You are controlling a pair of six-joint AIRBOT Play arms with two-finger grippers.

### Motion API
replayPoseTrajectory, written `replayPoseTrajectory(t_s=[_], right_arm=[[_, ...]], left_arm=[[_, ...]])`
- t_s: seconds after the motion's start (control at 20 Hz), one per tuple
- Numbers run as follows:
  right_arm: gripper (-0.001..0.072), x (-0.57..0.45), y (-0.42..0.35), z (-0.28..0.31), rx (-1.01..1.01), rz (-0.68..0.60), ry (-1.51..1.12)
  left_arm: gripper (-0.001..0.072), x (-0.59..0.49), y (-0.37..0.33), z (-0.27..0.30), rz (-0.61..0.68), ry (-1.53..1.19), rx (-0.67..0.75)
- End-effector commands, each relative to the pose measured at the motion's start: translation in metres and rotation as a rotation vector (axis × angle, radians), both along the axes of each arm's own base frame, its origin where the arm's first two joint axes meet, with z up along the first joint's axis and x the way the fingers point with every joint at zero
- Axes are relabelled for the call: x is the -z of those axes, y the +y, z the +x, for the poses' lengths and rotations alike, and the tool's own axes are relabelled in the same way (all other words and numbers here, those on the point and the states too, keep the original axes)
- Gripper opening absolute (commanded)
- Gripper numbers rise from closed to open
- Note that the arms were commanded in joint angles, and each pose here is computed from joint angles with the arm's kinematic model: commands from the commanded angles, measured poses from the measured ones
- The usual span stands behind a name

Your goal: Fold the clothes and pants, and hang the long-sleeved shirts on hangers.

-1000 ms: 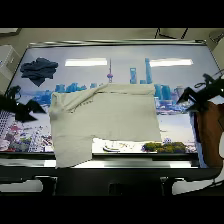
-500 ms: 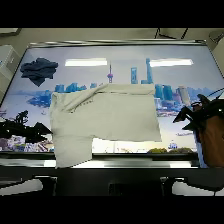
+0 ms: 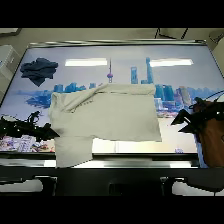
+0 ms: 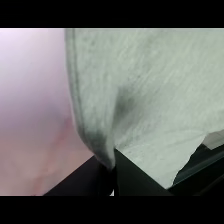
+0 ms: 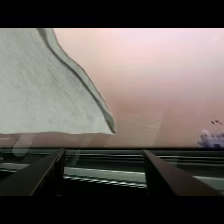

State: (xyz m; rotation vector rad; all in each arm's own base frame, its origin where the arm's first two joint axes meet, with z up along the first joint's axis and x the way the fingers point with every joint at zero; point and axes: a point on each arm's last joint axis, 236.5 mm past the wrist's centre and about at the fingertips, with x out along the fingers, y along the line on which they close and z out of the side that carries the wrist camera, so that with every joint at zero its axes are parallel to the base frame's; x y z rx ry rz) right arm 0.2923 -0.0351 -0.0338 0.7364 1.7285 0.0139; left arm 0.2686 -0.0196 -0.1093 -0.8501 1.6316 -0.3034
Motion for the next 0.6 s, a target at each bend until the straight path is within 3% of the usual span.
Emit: replayPoseTrajectory(t_s=[0.0, 0.3, 0.55], right_arm=[[0.0541, 0.027, 0.006, -0.022, 0.005, 0.005, 0.061], [0.0554, 0.064, 0.030, -0.028, 0.067, 0.070, 0.032], [0.0544, 0.077, 0.075, -0.028, -0.100, 0.062, 0.037]], left_arm=[[0.0029, -0.007, -0.008, -0.003, -0.033, -0.002, 0.024], [0.0029, -0.013, -0.006, 0.000, -0.019, -0.028, 0.024], [0.0029, -0.018, -0.011, 0.002, -0.042, -0.034, 0.015]])
